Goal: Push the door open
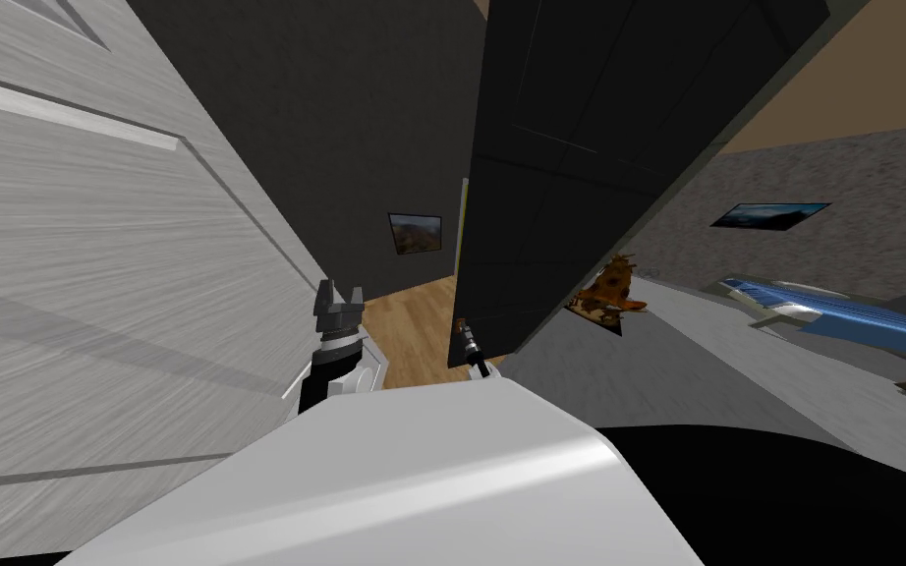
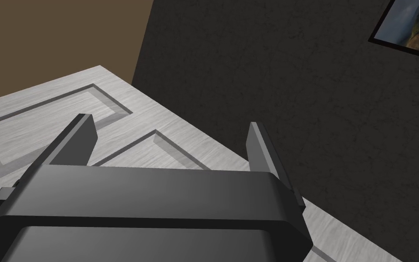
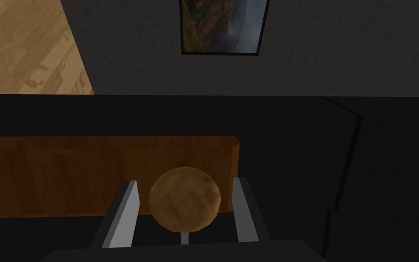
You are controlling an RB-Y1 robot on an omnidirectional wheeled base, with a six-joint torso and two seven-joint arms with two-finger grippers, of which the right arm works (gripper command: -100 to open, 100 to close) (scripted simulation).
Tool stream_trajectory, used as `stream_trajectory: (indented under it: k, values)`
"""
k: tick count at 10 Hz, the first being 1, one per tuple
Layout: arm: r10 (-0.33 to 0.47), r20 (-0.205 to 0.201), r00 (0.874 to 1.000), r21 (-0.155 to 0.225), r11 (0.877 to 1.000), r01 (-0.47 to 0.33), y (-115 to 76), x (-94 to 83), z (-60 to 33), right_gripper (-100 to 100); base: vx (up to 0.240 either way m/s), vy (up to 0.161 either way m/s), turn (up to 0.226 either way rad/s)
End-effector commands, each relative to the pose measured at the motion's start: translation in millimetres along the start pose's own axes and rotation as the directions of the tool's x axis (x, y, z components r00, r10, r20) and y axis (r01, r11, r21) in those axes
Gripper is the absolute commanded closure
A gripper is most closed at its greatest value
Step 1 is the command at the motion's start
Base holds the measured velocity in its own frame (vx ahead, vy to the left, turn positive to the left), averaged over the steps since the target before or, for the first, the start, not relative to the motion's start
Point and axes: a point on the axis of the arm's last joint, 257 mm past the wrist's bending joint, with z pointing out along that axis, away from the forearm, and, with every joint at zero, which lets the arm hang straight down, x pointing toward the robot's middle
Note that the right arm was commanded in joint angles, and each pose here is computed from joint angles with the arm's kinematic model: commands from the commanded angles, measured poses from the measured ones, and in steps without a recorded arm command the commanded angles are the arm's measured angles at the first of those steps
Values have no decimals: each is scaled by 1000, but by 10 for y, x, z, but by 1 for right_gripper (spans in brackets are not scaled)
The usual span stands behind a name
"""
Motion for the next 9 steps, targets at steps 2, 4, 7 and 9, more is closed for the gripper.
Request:
stream_trajectory:
  k: [2,4,7,9]
  values:
    - [0,0,1000,2,1000,0,-6,-4,-1,100,-27,-7,10]
    - [0,0,1000,2,1000,0,-6,-4,-1,100,-10,-2,-2]
    - [-19,17,1000,10,1000,19,-28,-125,-22,100,106,16,-52]
    - [-33,34,999,11,999,33,-27,-231,-29,100,202,37,-117]
